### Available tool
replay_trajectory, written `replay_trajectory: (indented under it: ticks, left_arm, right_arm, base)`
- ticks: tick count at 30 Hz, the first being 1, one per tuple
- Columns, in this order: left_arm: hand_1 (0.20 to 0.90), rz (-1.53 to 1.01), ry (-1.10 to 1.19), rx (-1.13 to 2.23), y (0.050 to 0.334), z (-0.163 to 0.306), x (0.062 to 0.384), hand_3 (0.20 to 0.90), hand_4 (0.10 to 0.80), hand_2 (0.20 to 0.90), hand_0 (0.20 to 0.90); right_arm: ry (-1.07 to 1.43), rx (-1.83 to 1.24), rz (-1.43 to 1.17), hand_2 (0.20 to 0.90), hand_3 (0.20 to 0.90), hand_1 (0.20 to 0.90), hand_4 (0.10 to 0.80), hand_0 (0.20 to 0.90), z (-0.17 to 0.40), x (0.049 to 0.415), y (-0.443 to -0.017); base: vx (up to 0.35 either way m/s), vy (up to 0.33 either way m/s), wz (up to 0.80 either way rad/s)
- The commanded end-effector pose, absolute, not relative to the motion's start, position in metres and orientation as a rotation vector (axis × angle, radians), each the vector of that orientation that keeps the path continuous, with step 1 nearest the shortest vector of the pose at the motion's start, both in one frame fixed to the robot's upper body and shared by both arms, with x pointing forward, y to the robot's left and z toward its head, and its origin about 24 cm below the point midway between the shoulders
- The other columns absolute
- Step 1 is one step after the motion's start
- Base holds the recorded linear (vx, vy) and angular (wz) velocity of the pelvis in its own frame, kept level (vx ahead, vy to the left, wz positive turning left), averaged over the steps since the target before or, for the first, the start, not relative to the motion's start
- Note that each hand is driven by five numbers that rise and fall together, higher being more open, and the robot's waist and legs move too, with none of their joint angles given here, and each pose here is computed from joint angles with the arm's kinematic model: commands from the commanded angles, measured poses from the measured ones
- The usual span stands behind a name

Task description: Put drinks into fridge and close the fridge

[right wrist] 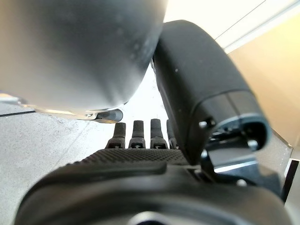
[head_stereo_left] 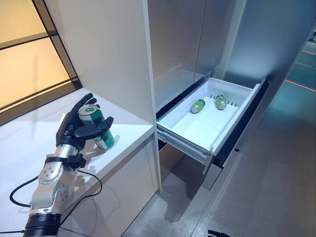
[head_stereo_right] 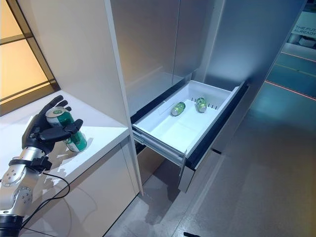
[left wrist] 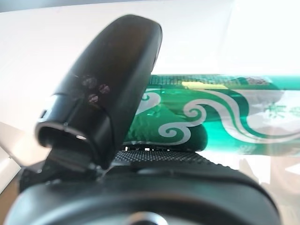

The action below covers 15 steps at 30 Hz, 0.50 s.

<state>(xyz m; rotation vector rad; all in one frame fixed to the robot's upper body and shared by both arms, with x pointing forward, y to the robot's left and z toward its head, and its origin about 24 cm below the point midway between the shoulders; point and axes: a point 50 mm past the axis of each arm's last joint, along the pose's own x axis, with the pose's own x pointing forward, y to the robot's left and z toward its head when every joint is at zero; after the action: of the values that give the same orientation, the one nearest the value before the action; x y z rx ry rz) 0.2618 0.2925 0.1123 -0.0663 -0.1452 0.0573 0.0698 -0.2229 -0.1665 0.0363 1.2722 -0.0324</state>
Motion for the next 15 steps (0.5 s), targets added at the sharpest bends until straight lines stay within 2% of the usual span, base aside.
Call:
replay_trajectory:
  ticks: [1,12,13,14,15]
  left_arm:
    - [0.900,0.029,-0.536,-0.015,0.3003,0.2066,0.2774,0.900,0.800,0.900,0.900]
    - [0.900,0.041,-0.504,0.023,0.3018,0.2046,0.2786,0.900,0.800,0.900,0.900]
    - [0.841,0.040,-0.501,0.026,0.3016,0.2047,0.2788,0.831,0.731,0.841,0.841]
    - [0.540,0.038,-0.499,0.026,0.3014,0.2046,0.2790,0.480,0.380,0.540,0.540]
    - [0.512,0.037,-0.498,0.028,0.3013,0.2048,0.2792,0.447,0.347,0.512,0.512]
  right_arm:
    - [1.309,0.026,-0.026,0.900,0.900,0.900,0.800,0.900,-0.1678,0.0621,-0.2261]
    - [1.309,0.026,-0.030,0.900,0.900,0.900,0.800,0.900,-0.1678,0.0622,-0.2260]
    - [1.308,0.027,-0.031,0.900,0.900,0.900,0.800,0.900,-0.1679,0.0622,-0.2257]
    - [1.307,0.028,-0.032,0.900,0.900,0.900,0.800,0.900,-0.1679,0.0625,-0.2257]
    - [1.307,0.028,-0.033,0.900,0.900,0.900,0.800,0.900,-0.1679,0.0627,-0.2256]
  base:
    - [0.000,0.000,0.00]
    - [0.000,0.000,0.00]
    - [0.000,0.000,0.00]
    - [0.000,0.000,0.00]
    - [0.000,0.000,0.00]
